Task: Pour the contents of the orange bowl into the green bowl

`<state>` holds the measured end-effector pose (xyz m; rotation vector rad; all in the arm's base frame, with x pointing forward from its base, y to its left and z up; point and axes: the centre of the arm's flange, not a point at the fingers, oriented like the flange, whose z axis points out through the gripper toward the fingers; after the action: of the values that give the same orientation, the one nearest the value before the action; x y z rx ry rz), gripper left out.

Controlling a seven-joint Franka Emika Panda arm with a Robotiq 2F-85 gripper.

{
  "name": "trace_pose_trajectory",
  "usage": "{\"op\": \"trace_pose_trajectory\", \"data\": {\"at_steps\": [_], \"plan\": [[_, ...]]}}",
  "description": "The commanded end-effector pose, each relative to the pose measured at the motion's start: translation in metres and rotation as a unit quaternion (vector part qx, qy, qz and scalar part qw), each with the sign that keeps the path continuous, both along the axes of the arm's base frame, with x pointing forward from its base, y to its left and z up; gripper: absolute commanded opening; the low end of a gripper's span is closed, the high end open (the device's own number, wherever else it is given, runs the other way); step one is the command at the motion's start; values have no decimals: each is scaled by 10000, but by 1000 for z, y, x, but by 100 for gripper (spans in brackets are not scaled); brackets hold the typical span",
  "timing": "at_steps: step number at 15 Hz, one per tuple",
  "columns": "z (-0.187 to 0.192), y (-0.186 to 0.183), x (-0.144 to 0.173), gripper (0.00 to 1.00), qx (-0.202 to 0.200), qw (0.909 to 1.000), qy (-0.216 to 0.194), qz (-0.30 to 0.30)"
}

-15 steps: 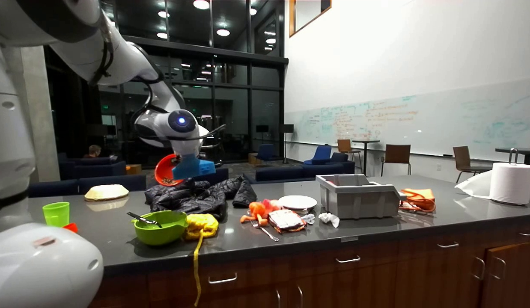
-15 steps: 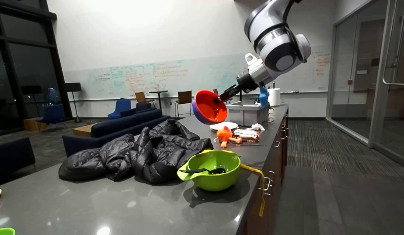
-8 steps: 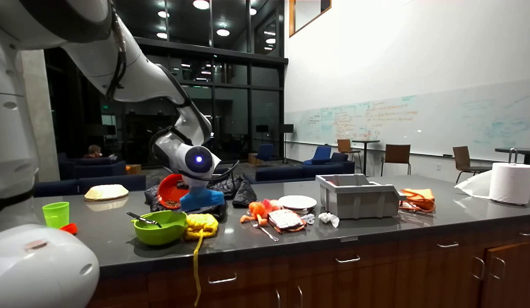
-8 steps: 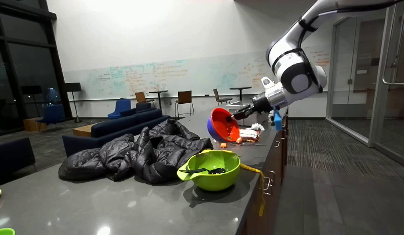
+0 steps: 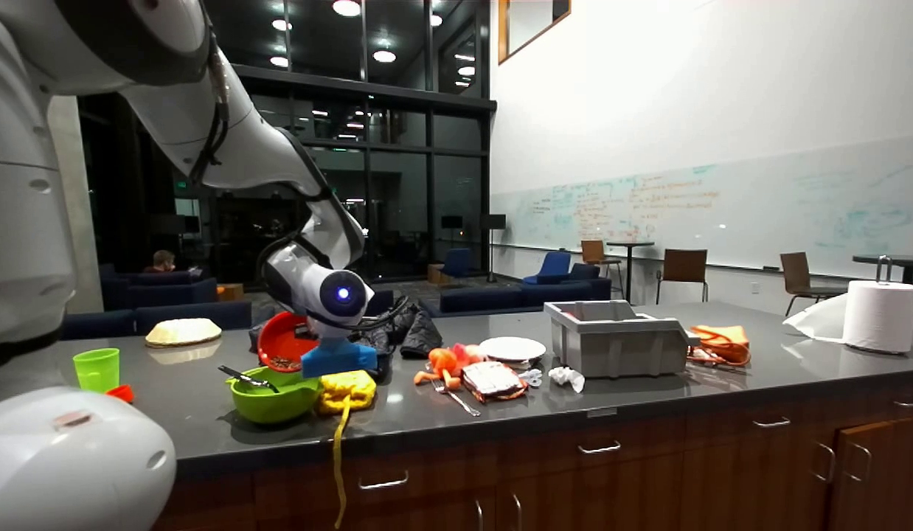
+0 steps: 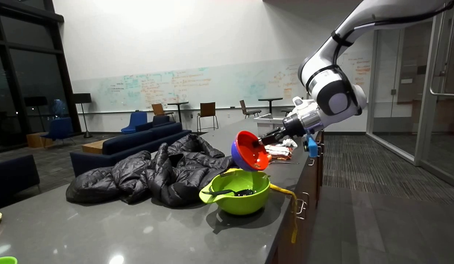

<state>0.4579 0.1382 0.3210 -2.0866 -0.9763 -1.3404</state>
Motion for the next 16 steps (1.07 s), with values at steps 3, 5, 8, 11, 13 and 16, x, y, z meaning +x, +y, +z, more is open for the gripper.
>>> {"op": "trace_pose_trajectory", "data": {"at_steps": [3, 5, 8, 11, 13, 16], "plan": [[-13, 24, 13, 2, 433, 9985, 231, 261], [-14, 30, 17, 2, 565, 9974, 262, 358], [-15, 35, 28, 2, 919, 9941, 255, 516], [-16, 35, 42, 2, 1411, 9876, 257, 637], [-17, 32, 50, 2, 1751, 9816, 298, 697], [-24, 24, 58, 2, 2179, 9720, 461, 748]]}}
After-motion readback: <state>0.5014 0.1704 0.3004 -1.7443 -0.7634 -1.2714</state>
